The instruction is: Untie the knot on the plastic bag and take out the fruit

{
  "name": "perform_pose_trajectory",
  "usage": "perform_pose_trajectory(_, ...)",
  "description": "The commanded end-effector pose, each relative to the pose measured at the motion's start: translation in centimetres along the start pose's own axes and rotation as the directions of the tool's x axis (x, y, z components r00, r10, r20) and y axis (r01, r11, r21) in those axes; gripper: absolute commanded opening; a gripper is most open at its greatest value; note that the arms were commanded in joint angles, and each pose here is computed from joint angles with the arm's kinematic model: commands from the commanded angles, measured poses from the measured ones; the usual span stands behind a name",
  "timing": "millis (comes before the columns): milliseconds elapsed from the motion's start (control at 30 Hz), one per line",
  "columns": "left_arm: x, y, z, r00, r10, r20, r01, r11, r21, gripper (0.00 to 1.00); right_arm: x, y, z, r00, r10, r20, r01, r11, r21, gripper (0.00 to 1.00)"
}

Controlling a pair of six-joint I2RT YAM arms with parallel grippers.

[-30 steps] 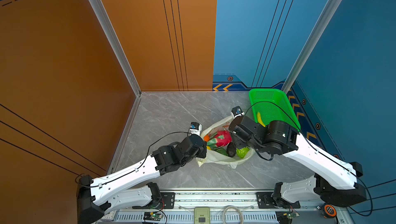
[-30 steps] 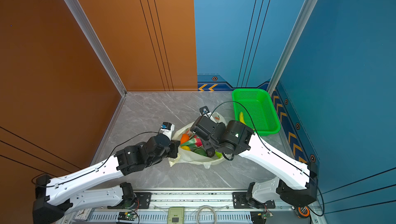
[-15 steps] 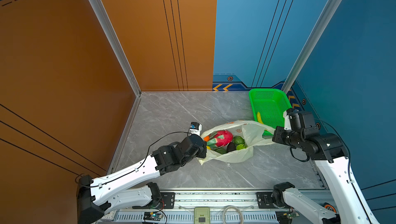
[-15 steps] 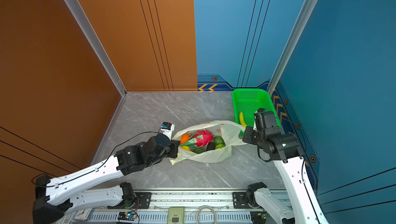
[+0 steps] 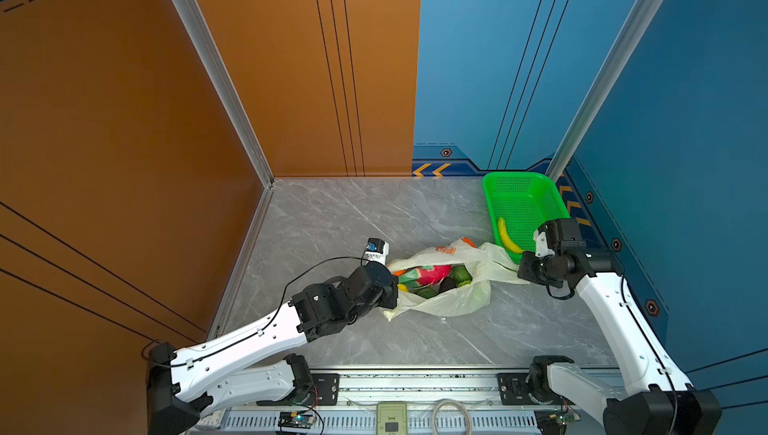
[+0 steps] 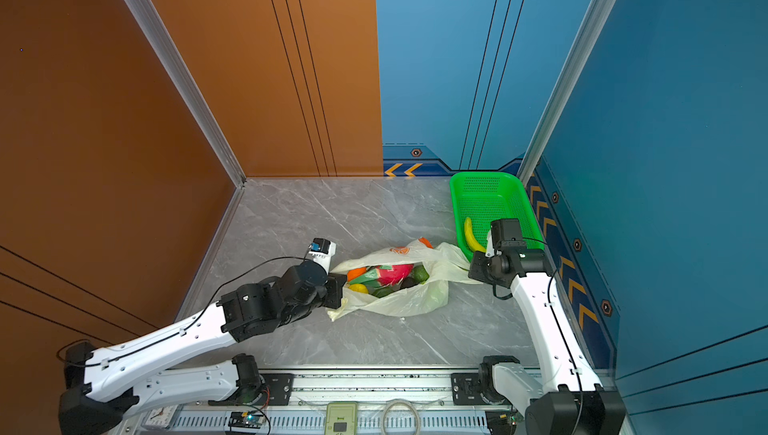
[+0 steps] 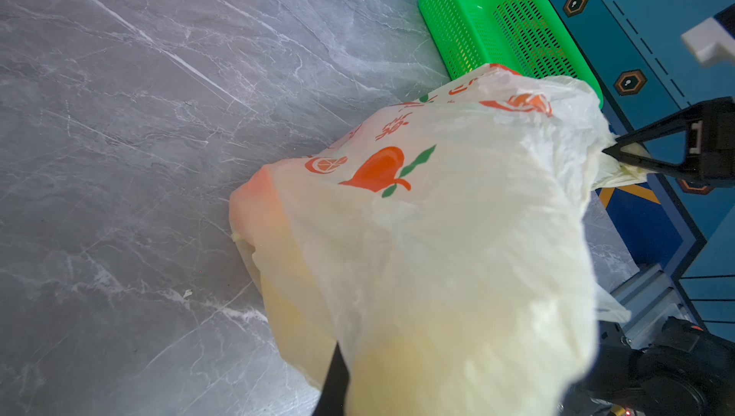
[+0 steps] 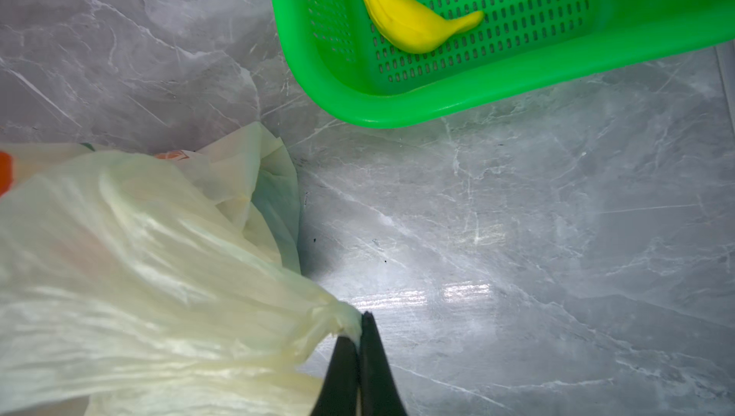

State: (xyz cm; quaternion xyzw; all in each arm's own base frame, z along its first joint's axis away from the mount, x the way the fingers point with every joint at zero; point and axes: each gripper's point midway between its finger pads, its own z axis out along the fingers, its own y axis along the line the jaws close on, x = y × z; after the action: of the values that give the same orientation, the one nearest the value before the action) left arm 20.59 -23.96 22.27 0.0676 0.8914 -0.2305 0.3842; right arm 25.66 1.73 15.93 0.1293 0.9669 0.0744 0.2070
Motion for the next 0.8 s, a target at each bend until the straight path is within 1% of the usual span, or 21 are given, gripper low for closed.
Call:
perform_pose_trajectory(0, -0.5, 0.4, -0.8, 1.0, 0.007, 0.019, -0.006, 1.0, -0.001, 0.0, -0.9, -0.5, 1.9, 0.999, -0.032, 0.009, 0.031, 0.999, 0.036, 0.0)
perform_pose_trajectory(67, -0.5, 0.5, -0.8, 1.0, 0.002, 0.019, -0.002, 1.0, -0.001, 0.0, -0.6, -0.6, 2.8, 0.999, -0.043, -0.016, 0.044, 0.998, 0.052, 0.0)
perform_pose_trajectory(167, -0.6, 0.5, -0.7, 1.0, 0.003, 0.014, -0.003, 1.0, 0.005, 0.0, -0.5, -0.1, 3.0, 0.999, -0.048, -0.02, 0.049, 0.998, 0.042, 0.01)
perform_pose_trajectory(233, -0.6, 0.3, -0.7, 1.0, 0.007, 0.011, -0.007, 1.0, 0.012, 0.0, -0.6, 0.5, 2.1, 0.998, -0.059, -0.009, 0.059, 0.998, 0.029, 0.06)
perform_pose_trajectory(367, -0.8, 0.0, -0.7, 1.0, 0.017, 0.009, -0.017, 1.0, 0.021, 0.0, -0.8, 2.0, -1.7, 0.997, -0.077, 0.018, 0.077, 0.997, -0.012, 0.31)
perform_pose_trajectory(433, -0.9, -0.1, -0.7, 1.0, 0.021, 0.01, -0.021, 0.999, 0.024, 0.0, -0.9, 2.7, -4.4, 0.995, -0.089, 0.04, 0.09, 0.995, -0.03, 0.46)
perform_pose_trajectory(533, -0.9, -0.3, -0.7, 1.0, 0.024, 0.012, -0.024, 0.999, 0.028, 0.0, -0.9, 3.7, -8.3, 0.991, -0.11, 0.076, 0.114, 0.992, -0.053, 0.62)
perform_pose_trajectory(633, -0.9, -0.3, -0.7, 1.0, 0.028, 0.01, -0.028, 0.999, 0.03, 0.0, -1.2, 5.0, -11.8, 0.982, -0.141, 0.125, 0.15, 0.986, -0.068, 0.73)
perform_pose_trajectory(767, -0.8, -0.3, -0.6, 1.0, 0.03, 0.006, -0.03, 0.999, 0.032, 0.0, -1.9, 7.1, -15.7, 0.963, -0.188, 0.195, 0.205, 0.976, -0.072, 0.81)
